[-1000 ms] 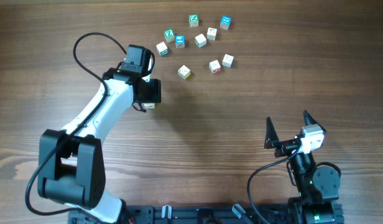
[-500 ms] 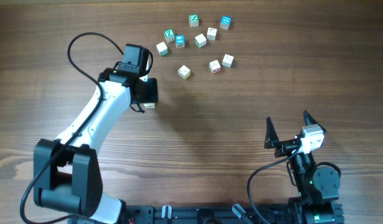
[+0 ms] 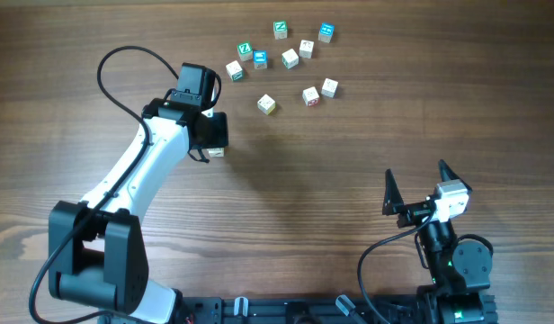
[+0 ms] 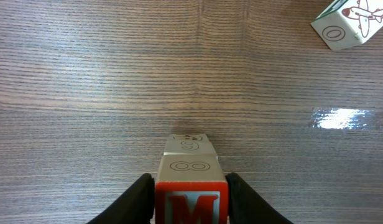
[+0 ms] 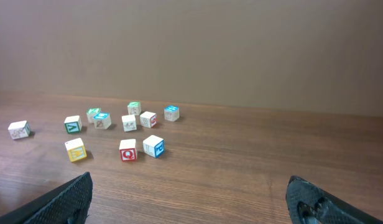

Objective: Form a tower

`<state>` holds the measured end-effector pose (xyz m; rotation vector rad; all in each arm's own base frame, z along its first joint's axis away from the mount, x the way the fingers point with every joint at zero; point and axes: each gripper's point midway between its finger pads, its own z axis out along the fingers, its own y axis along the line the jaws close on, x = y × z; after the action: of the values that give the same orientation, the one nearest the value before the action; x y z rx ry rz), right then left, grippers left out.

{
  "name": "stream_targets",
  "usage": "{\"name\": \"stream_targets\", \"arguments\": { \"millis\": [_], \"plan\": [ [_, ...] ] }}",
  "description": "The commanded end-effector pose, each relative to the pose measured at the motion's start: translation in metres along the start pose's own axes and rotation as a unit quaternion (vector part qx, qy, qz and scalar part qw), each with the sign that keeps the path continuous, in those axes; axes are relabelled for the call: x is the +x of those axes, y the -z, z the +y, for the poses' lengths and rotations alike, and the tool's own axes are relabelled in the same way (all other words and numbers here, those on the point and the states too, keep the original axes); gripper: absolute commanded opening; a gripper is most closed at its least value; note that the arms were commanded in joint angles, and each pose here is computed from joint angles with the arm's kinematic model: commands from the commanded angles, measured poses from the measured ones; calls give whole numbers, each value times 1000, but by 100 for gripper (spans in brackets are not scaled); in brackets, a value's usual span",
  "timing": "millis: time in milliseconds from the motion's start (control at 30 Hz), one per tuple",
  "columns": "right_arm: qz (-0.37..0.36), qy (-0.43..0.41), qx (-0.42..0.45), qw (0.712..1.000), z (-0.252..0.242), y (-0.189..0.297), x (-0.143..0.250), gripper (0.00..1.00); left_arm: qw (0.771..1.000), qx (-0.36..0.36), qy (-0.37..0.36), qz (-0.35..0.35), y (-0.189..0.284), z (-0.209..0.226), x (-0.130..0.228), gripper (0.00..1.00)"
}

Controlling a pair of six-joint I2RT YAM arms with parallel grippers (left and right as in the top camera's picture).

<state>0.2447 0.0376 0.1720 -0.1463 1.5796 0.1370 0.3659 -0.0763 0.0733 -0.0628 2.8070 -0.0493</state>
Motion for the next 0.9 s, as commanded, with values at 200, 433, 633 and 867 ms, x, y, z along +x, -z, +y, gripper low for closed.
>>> {"name": "stream_targets", "arguments": {
  "millis": [200,433,633,867],
  "plan": [
    [-3,7,-6,1000,2,0,-1,100,1000,-5,-3,-22,10,1,-12,41],
    [-3,7,-6,1000,2,0,-1,100,1000,-3,-4,-4,10,1,-3,39],
    [-3,7,-6,1000,2,0,-1,100,1000,0,-4,-11,9,0,-6,33],
    [-4,8,-6,1000,2,0,-1,100,1000,1,-17,-15,9,0,-7,35]
  ]
}}
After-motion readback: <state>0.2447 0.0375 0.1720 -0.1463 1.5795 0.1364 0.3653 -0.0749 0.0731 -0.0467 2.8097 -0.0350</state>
